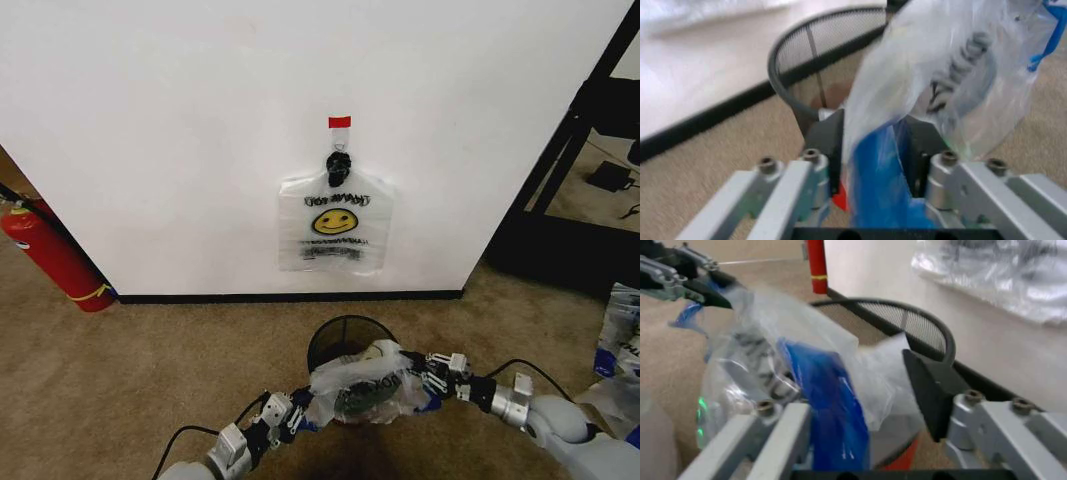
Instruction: Pick up the garbage bag from the wall and place it over the trash bin.
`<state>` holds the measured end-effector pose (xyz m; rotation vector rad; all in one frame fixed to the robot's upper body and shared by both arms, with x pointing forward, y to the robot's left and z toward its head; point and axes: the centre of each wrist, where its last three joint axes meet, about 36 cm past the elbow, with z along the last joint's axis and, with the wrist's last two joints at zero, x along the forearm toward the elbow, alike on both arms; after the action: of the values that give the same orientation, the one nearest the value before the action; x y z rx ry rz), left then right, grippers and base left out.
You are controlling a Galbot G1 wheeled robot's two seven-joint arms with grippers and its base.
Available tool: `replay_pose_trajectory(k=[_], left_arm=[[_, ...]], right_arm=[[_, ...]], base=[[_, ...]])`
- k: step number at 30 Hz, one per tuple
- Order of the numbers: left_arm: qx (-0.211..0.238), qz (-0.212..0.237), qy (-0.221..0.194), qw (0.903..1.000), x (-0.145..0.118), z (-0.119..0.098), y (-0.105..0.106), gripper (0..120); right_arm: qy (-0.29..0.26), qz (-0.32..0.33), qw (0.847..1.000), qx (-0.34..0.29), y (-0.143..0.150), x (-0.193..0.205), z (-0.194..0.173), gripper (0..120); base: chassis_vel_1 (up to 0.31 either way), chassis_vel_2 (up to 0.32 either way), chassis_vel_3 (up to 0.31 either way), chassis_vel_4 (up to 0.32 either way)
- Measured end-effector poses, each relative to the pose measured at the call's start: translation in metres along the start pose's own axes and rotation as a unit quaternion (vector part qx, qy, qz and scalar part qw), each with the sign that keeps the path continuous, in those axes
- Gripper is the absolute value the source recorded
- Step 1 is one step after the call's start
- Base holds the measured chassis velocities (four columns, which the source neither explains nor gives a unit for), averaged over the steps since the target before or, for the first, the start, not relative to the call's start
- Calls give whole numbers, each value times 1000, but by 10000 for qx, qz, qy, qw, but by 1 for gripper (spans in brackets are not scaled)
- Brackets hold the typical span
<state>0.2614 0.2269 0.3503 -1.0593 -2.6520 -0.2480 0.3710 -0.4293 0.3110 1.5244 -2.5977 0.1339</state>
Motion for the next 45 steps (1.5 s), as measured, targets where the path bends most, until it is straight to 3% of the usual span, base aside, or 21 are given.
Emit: replay_pose_trajectory(k=[5,7,9,16,19,21,26,32,39,42,43,45], left_arm=[[-278,19,-307,9991,16,-30,4,54],[-319,35,-336,9989,18,-33,5,59],[-442,106,-400,9982,22,-41,8,68],[-649,162,-616,9959,20,-55,22,93],[-652,113,-633,9958,1,-56,52,100],[-666,115,-622,9958,-3,-55,58,100],[-722,328,-479,9957,-71,-63,114,100],[-532,631,30,9966,-139,-74,128,100],[-428,709,688,9942,-169,-104,127,100],[-391,457,1436,9878,-183,-118,123,100],[-391,457,1436,9878,-183,-118,123,100],[-261,313,1937,9802,-194,-123,118,100]], right_arm=[[-35,-447,9988,186,-17,28,-43,61],[7,-554,9982,237,-23,34,-51,63],[124,-728,9966,365,-39,50,-69,72],[-324,-310,9982,402,-36,44,-74,97],[-934,467,9937,411,-4,14,-75,100],[-1053,644,9916,393,4,8,-77,100],[-1616,2329,9588,217,61,-31,-108,100],[-1639,2793,9450,451,61,-25,-117,100],[-1677,2974,9374,685,53,-12,-107,100],[-1652,2964,9374,781,57,-6,-98,100],[-1652,2964,9374,781,57,-6,-98,100],[-1646,2954,9374,832,58,-5,-96,100]], base=[[0,0,0,0],[0,0,0,0],[0,0,0,0],[0,0,0,0],[0,0,0,0],[0,0,0,0],[0,0,0,0],[0,0,0,0],[0,0,0,0],[0,0,0,0],[0,0,0,0],[0,0,0,0]])
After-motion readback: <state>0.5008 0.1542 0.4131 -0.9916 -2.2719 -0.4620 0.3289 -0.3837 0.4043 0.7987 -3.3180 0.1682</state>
